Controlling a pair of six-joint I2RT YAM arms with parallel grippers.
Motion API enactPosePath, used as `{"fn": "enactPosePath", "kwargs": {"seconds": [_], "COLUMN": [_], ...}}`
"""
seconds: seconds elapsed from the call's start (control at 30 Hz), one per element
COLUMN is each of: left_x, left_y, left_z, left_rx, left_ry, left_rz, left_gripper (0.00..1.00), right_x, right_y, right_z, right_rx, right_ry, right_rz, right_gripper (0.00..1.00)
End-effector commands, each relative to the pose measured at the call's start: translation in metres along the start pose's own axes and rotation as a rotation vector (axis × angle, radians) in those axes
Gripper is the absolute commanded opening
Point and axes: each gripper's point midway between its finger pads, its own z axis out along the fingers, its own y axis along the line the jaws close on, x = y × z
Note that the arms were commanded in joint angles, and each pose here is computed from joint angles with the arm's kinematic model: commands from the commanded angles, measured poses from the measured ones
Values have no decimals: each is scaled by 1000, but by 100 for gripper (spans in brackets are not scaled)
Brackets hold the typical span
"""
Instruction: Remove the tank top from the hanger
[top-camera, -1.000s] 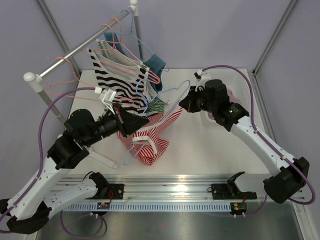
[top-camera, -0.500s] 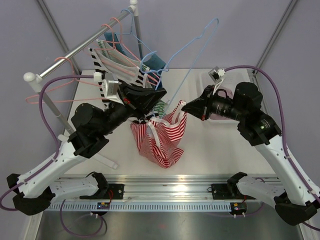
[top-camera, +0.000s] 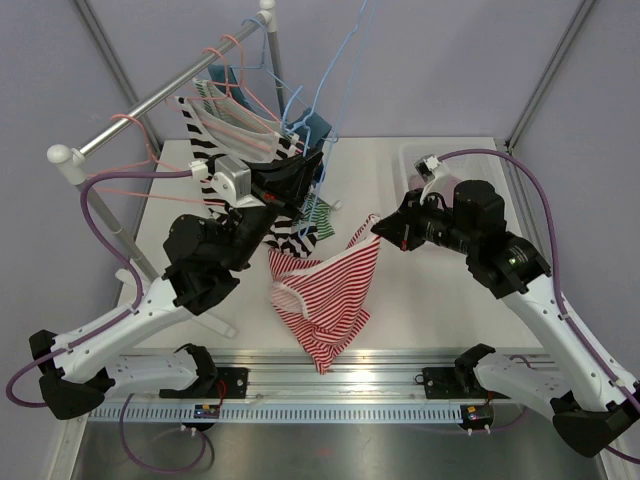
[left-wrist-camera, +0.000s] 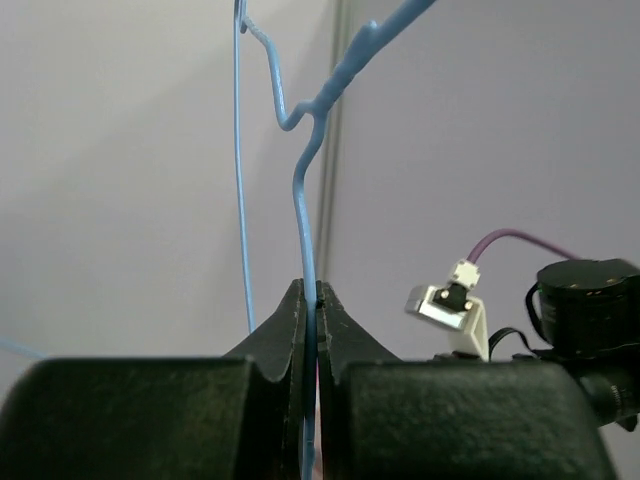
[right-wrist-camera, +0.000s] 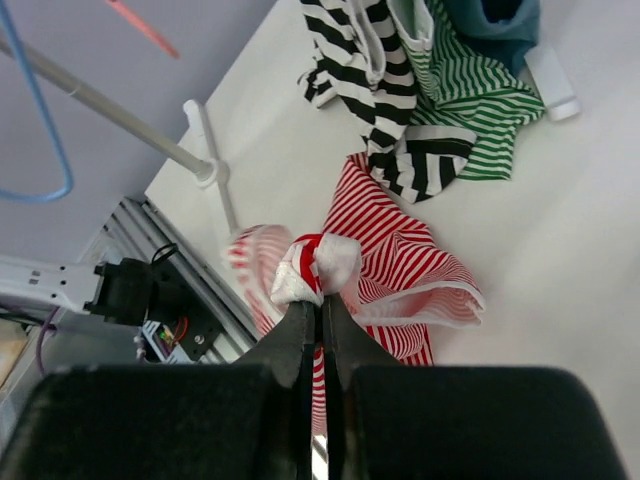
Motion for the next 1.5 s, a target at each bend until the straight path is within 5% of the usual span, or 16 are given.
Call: {"fn": "enactPosePath", "kwargs": {"seconds": [0.0, 0.27, 0.3, 0.33, 0.4, 0.43, 0.8, 0.83, 1.47], "left_x": [-27, 23, 27, 33, 43, 47, 50, 45, 5], "left_y": [27, 55, 47, 46, 43, 50, 33, 31, 118], "left_z": [-9, -91, -99, -108, -129, -143, -187, -183, -220], "left_rx": [-194, -583, -576, -605, -673, -751, -815, -843, -1060], "left_ry": [19, 281, 301, 323, 372, 386, 446, 429, 359], "left_rz": [20, 12, -3, -11, 4, 18, 114, 18, 6], "left_gripper": [0, 0, 0, 0, 0, 0, 0, 0, 0], "right_x": [0, 73, 81, 90, 113, 119, 117, 116, 101], "right_y": [-25, -31, -33, -31, -37, -44, -74, -74, -76], "right_z": [12, 61, 64, 68, 71, 71, 66, 67, 78], "right_rx": [108, 205, 226, 215, 247, 269, 437, 438, 489], "right_ry": [-7, 164, 173, 187, 218, 219, 208, 210, 238], "right_rz": [-26, -57, -43, -42, -35, -29, -71, -72, -106], "right_gripper": [0, 1, 9, 48, 93, 99, 99, 100, 99]}}
